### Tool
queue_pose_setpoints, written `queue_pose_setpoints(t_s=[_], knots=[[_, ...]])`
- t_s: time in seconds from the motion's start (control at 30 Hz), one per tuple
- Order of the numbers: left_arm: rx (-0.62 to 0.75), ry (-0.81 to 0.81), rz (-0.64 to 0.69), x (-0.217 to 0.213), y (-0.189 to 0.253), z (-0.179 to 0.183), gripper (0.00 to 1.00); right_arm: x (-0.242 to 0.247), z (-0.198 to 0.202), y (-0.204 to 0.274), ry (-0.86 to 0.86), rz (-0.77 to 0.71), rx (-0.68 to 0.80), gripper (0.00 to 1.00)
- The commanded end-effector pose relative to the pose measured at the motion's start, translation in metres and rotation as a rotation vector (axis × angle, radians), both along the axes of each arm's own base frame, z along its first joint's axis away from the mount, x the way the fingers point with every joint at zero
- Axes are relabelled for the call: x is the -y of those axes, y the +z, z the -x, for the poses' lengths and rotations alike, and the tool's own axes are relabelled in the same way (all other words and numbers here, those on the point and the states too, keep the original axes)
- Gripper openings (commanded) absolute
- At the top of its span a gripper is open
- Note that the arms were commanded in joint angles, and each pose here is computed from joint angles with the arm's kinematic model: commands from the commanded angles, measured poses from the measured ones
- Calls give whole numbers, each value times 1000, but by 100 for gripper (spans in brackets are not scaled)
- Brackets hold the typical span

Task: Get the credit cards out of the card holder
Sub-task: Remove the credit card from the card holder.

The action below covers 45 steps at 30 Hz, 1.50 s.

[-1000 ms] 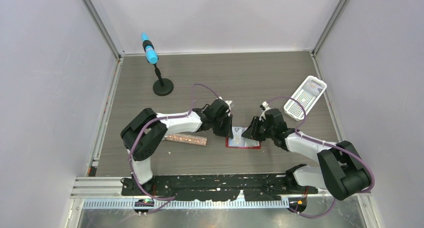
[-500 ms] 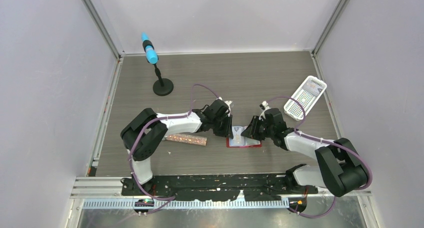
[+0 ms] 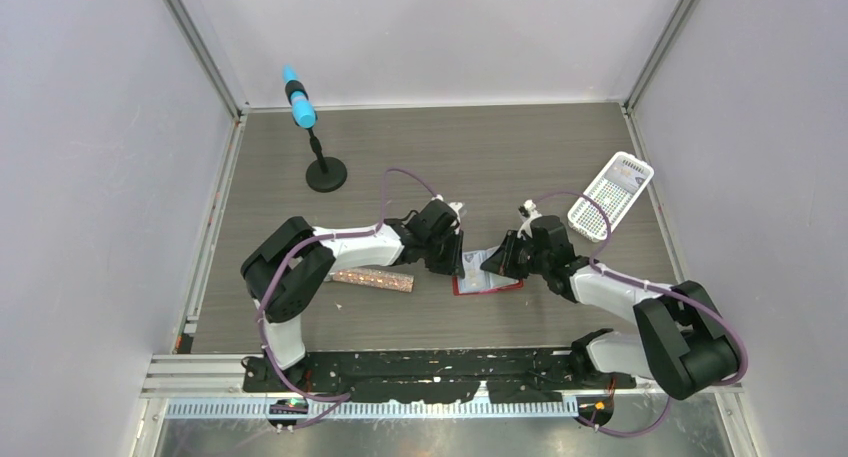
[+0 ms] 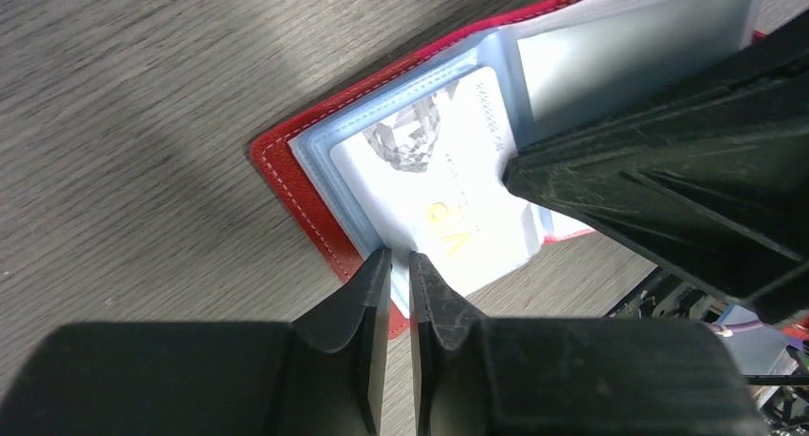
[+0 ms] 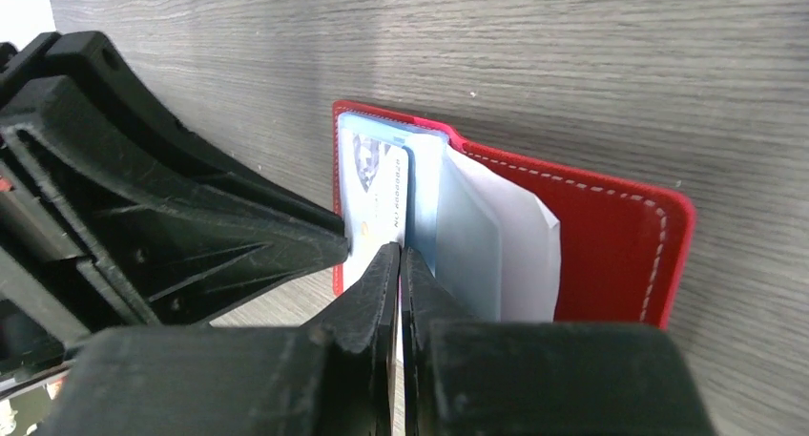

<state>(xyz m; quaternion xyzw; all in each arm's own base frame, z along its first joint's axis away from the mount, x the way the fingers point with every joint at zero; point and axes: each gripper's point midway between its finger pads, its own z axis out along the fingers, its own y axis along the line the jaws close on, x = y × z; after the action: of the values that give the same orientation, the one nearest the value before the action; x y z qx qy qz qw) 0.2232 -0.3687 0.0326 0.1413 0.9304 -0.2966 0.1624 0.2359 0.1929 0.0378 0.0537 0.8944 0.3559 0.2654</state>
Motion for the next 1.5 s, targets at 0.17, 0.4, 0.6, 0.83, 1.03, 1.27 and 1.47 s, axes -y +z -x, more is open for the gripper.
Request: queue_pose_setpoints(t_s=[0.17, 0.4, 0.6, 0.83, 1.03, 1.27, 1.47], knots=[[2, -6, -140, -24, -23, 3, 16, 7, 5, 8, 23, 49, 29, 5], [-1, -8, -173, -29, -29, 3, 16, 9, 7, 11, 20, 50, 24, 5], [-1, -8, -182, -31, -29, 4, 16, 10, 7, 16, 16, 35, 31, 5], [3, -9, -180, -32, -26, 4, 16, 6, 7, 23, 34, -11, 47, 5], [-1, -5, -180, -32, -27, 4, 16, 2, 8, 29, 45, -67, 54, 5], [-5, -1, -178, -32, -28, 5, 16, 1, 9, 33, 40, -122, 59, 5], [-10, 2, -178, -32, -29, 6, 15, 8, 11, 29, 1, -123, 23, 5]])
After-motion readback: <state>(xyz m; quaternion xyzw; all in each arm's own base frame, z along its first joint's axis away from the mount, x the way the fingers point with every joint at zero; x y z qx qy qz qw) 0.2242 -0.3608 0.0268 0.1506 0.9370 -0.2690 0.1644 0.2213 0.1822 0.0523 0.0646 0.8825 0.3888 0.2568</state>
